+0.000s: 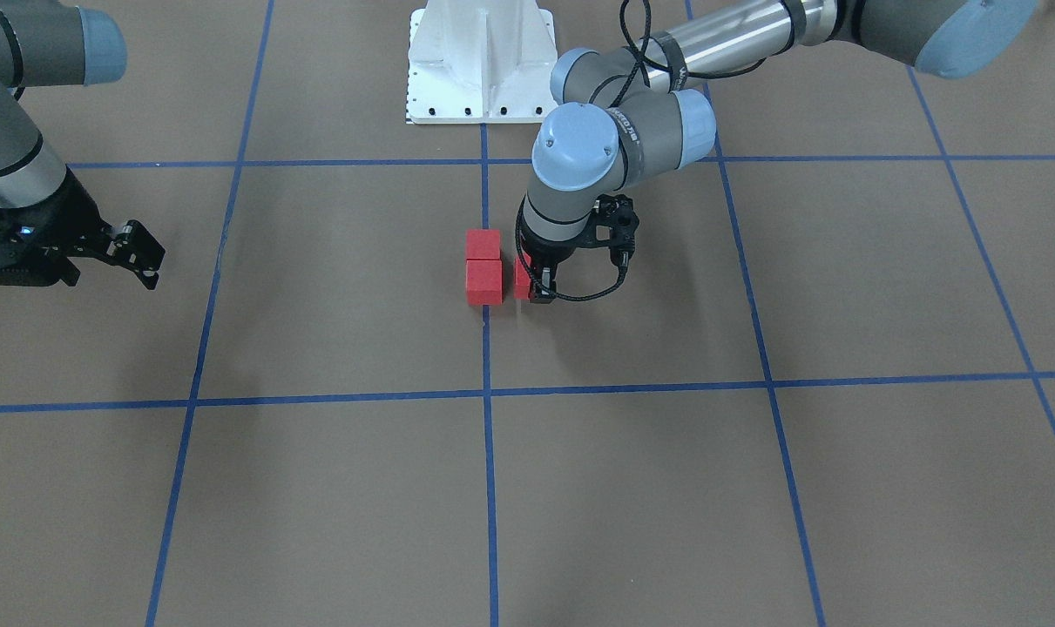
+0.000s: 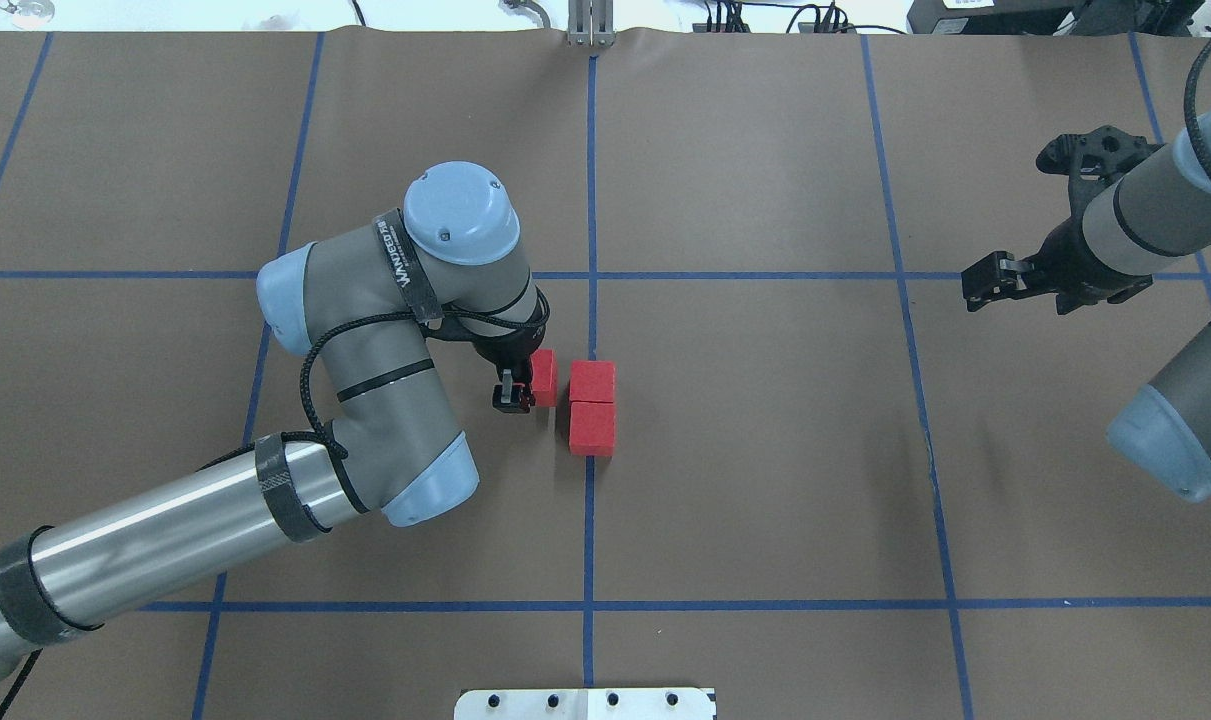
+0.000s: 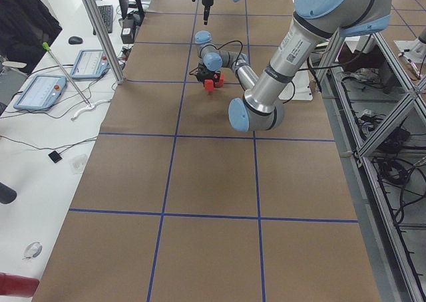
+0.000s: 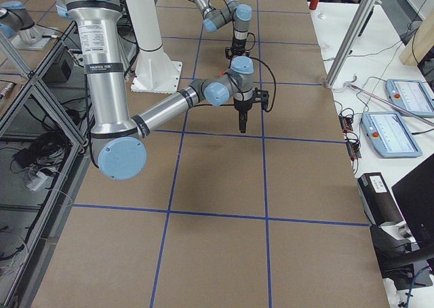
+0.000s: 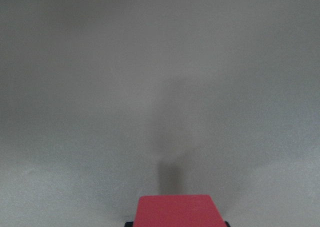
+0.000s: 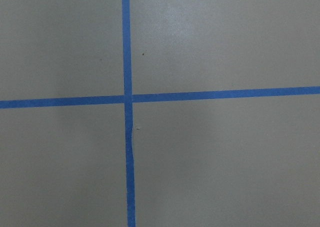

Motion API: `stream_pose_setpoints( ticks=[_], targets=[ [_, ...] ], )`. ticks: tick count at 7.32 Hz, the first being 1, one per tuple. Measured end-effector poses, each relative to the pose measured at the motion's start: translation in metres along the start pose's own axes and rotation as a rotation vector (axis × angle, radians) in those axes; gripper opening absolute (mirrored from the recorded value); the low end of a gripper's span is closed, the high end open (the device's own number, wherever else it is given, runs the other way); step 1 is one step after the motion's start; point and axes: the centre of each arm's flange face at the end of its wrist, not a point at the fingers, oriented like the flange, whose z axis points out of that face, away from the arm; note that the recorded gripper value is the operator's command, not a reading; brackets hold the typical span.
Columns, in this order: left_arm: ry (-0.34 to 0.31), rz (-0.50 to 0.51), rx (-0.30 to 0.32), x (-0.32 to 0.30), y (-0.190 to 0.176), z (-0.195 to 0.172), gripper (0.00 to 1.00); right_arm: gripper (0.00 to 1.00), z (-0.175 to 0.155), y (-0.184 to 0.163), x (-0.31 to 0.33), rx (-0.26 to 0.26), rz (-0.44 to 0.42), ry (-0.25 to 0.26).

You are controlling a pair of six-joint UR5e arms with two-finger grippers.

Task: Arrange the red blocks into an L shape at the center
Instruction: 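Set the cube beside the farther cube, on the left arm's side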

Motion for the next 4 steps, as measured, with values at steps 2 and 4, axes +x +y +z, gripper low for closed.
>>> stream_pose_setpoints(
  ticks=[2, 4],
  targets=[
    [-0.001, -0.013, 0.009, 0.0001, 0.0116, 0.0067, 0.0, 1.0, 0.0002, 0.0, 0.0002, -0.001, 0.002, 0.0],
    [-0.001, -0.02, 0.014, 0.0014, 0.0148, 0.0087, 0.0, 1.0, 0.0006, -0.0001, 0.0004, -0.001, 0.002, 0.001]
  ],
)
